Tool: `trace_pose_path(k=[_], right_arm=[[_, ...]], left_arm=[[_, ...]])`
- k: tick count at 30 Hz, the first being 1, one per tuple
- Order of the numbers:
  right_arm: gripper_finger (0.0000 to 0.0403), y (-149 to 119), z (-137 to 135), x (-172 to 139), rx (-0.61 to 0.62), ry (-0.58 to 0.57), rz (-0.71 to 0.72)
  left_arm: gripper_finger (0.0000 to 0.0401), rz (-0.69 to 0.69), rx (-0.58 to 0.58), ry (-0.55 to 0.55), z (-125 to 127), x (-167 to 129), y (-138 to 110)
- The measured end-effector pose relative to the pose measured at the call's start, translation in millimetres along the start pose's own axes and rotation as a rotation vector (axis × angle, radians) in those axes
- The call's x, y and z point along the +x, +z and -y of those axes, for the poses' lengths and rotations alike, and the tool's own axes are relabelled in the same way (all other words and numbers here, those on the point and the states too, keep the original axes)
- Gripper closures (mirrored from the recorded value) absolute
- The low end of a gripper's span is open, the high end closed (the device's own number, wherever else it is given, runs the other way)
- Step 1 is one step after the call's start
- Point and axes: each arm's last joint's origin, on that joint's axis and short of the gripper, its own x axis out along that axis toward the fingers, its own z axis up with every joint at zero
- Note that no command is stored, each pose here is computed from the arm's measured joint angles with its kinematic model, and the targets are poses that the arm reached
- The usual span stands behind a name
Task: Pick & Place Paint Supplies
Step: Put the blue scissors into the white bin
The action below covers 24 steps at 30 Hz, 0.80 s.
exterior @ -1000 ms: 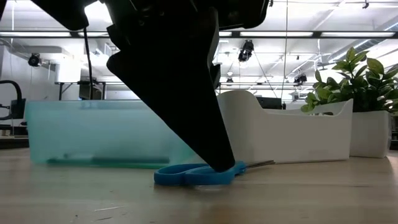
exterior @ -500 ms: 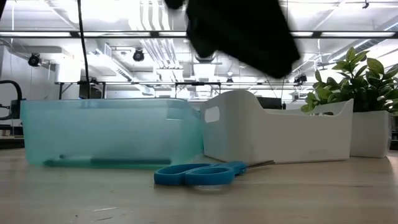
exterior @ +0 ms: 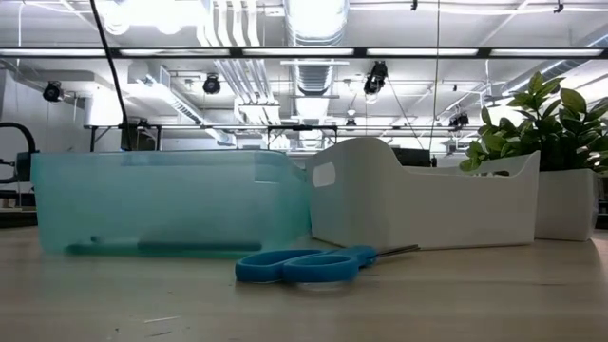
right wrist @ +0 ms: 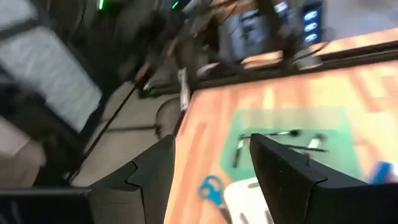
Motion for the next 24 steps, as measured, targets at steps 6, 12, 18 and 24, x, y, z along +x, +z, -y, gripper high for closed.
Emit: trace_pose_path(k=[6,12,18,24], right_arm=[[0.0198,-21.1,-16.5,71.3,-0.082,0.126,-0.085],[0.0198,-47.6,-68.4,120.3,-0.152,-0.015,-0.191],[0.0198,-69.8,-126.3,154.6,-0.114,-0.235,-0.172],[0.0198,-101.2,-143.3,197.1,0.022,-0.502,-0.320]], left_arm=[[0.0284,0.081,-0.102,0.146,-35.3,-48.5,-18.3],[0.0284,0.025,-0.047,0.200,-57.8,-64.9,-44.5],[0.0284,0.023,-0.030,0.206,-72.1,-72.0,-73.6],[0.0284,0.053,-0.002,0.249,-87.9,-69.7,-108.7]])
